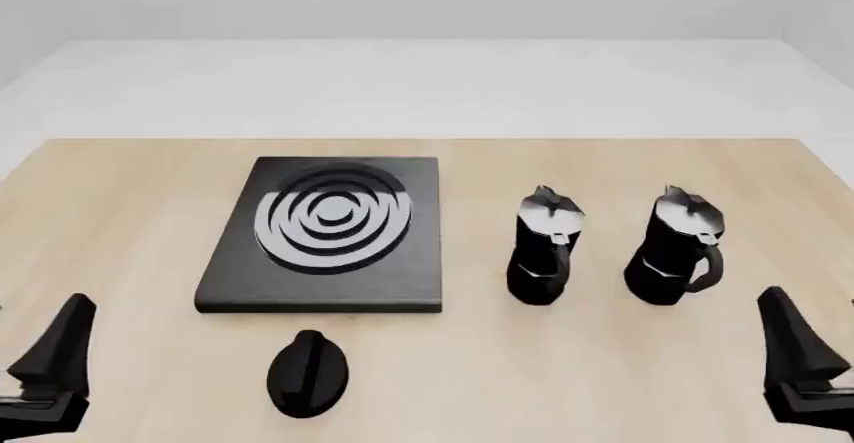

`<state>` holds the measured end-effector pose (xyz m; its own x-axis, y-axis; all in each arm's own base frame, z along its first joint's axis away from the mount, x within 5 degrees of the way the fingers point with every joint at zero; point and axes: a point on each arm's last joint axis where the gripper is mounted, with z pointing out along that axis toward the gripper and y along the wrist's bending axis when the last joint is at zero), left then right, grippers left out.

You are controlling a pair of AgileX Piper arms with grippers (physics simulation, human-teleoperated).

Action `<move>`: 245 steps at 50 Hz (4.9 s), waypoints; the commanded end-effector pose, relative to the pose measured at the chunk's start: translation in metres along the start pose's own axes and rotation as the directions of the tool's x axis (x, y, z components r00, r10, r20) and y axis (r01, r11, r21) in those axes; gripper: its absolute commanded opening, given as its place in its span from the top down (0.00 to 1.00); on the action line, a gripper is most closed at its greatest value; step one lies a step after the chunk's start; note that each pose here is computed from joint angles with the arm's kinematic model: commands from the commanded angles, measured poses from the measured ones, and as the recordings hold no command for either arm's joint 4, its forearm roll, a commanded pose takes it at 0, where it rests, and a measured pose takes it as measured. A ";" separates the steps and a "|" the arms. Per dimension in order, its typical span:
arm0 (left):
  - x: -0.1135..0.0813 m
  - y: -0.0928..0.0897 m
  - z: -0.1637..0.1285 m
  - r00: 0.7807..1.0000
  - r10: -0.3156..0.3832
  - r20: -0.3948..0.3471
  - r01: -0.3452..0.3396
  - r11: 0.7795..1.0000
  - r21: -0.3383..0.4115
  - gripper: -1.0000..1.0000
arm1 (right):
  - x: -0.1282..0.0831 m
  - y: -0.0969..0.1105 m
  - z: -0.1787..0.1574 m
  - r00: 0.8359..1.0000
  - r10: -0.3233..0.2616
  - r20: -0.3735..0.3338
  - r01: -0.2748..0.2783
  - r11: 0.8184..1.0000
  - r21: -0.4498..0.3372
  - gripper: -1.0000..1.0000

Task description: Put the right moka pot on the stove.

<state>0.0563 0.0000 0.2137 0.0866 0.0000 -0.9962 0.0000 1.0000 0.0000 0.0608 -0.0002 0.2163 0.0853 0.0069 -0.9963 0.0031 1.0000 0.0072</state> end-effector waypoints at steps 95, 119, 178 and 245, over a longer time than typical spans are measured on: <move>-0.001 0.000 0.000 1.000 0.000 -0.001 0.000 1.000 0.000 0.00 | 0.044 -0.010 0.114 0.889 -0.088 -0.450 0.102 0.995 0.006 0.00; -0.001 0.000 0.000 1.000 0.000 -0.001 0.000 1.000 0.000 0.00 | 0.072 -0.015 0.140 0.870 -0.113 -0.480 0.133 0.991 0.007 0.00; -0.001 0.000 0.000 1.000 0.000 -0.001 0.000 1.000 0.000 0.00 | 0.016 -0.015 0.141 0.927 -0.069 -0.368 0.092 0.995 0.045 1.00; -0.001 0.000 0.000 1.000 0.000 -0.001 0.000 1.000 0.000 0.00 | -0.152 0.048 0.168 0.994 -0.040 -0.099 0.018 0.976 -0.216 1.00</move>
<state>0.0566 0.0000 0.2144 0.0858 0.0000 -0.9963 0.0000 1.0000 0.0000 0.2113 0.0301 0.3550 -0.0894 -0.0492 -0.9948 -0.1443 0.9889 -0.0359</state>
